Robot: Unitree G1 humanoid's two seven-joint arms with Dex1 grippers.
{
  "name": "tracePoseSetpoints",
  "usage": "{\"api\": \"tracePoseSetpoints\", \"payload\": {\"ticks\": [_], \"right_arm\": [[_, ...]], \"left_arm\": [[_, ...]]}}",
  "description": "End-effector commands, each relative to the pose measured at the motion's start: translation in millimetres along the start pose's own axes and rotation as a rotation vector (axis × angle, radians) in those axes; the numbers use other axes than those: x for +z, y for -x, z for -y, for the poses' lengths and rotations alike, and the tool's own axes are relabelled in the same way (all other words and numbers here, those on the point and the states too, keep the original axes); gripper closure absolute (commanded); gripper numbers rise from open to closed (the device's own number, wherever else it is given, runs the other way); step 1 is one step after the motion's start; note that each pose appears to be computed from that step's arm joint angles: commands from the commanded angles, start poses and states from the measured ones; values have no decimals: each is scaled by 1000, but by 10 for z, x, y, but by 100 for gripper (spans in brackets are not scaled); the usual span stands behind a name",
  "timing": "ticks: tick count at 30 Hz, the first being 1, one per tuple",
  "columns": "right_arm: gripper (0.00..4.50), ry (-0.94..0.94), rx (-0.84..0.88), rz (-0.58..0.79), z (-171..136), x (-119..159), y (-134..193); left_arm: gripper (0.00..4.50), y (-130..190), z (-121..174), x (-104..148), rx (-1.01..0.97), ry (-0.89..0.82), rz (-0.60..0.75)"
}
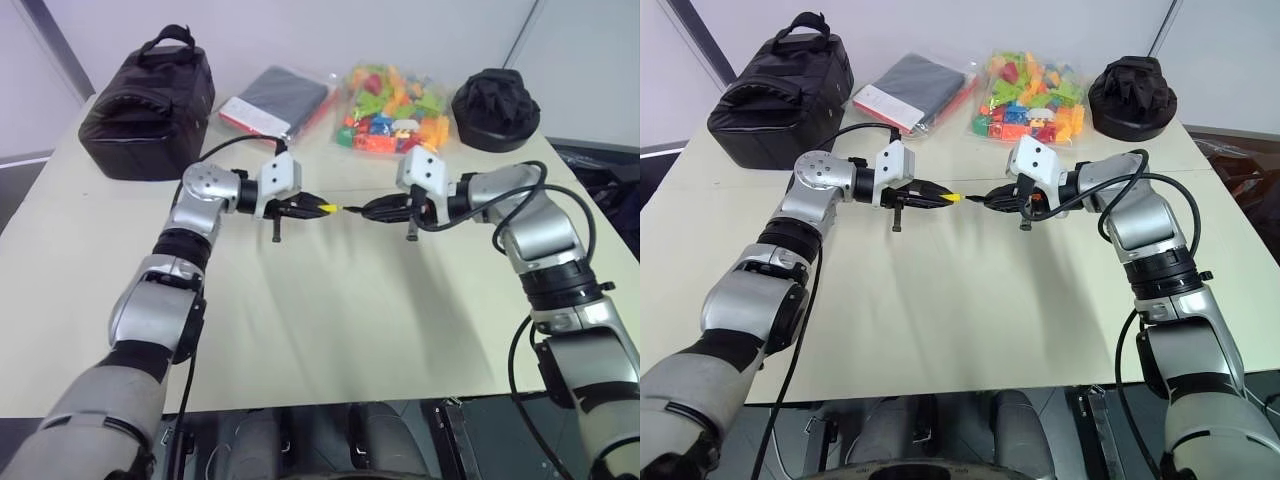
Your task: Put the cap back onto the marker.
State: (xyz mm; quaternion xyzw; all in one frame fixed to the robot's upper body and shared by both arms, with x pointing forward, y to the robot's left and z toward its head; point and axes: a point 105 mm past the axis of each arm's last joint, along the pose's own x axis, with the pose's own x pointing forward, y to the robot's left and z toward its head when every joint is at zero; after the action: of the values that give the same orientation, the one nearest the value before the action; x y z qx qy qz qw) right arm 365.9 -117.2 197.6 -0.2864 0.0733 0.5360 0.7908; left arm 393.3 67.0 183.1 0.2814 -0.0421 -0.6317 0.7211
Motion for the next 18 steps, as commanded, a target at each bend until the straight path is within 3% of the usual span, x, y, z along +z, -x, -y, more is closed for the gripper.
{"api": "tracePoseSetpoints", "payload": {"ticks": [1, 18], "right_arm": [[450, 32, -18, 32, 46, 114, 19], [450, 51, 3, 39, -10, 145, -11]], "left_arm": [[444, 13, -105, 206, 27, -57, 46], [444, -131, -40, 186, -21, -77, 15]]}}
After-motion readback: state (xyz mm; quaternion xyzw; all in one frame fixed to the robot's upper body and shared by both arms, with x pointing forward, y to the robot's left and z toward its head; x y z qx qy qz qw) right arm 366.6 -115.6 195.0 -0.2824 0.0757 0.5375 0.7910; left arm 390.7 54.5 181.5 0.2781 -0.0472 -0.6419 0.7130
